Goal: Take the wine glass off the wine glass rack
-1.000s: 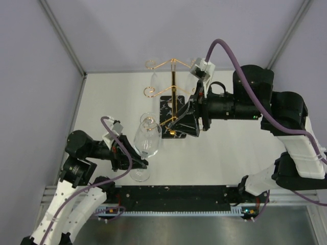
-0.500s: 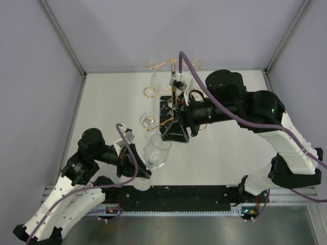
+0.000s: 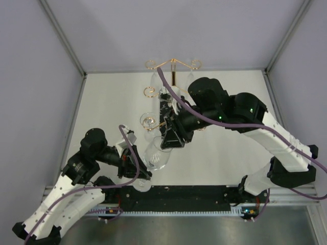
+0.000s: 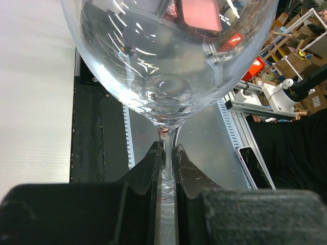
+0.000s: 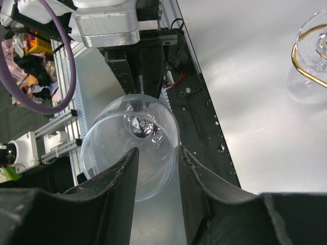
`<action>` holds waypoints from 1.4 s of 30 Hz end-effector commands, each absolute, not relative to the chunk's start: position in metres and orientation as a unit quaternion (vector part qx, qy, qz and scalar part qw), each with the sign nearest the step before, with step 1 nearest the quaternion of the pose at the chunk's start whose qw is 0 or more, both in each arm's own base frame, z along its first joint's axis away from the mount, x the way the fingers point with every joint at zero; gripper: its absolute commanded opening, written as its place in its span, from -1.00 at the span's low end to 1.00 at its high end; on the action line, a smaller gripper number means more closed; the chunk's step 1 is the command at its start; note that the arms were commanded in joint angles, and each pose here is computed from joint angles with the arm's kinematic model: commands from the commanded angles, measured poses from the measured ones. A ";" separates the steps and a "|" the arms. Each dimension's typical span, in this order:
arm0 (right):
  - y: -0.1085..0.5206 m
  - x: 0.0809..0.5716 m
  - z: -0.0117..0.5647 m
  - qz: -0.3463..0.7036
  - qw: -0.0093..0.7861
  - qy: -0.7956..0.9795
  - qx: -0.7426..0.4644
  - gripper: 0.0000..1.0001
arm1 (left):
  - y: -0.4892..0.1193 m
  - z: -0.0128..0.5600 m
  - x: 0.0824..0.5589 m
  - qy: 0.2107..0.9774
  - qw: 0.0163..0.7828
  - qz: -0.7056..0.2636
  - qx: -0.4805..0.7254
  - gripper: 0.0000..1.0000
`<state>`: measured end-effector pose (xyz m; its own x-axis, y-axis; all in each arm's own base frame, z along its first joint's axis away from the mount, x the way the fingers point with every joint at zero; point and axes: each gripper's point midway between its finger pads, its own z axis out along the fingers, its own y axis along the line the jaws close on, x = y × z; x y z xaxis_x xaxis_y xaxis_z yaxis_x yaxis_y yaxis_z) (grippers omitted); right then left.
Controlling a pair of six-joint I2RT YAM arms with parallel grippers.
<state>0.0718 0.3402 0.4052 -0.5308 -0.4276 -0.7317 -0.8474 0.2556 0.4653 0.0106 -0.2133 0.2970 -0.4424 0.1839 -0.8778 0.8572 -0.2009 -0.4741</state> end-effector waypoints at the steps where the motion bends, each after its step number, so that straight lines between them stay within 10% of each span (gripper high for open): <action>1: 0.345 0.066 0.400 0.454 0.217 0.744 -0.439 -0.29 | -0.215 0.316 0.010 0.539 0.300 -0.624 0.480 -1.00; 23: 0.347 0.076 0.375 0.425 0.198 0.763 -0.446 -0.61 | -0.221 0.314 0.017 0.554 0.287 -0.621 0.475 -1.00; 31: 0.345 0.084 0.361 0.400 0.204 0.776 -0.443 -1.00 | -0.222 0.315 0.021 0.561 0.290 -0.615 0.473 -0.98; 42: 0.333 0.084 0.367 0.404 0.234 0.774 -0.428 -1.00 | -0.227 0.304 0.037 0.589 0.308 -0.593 0.455 0.07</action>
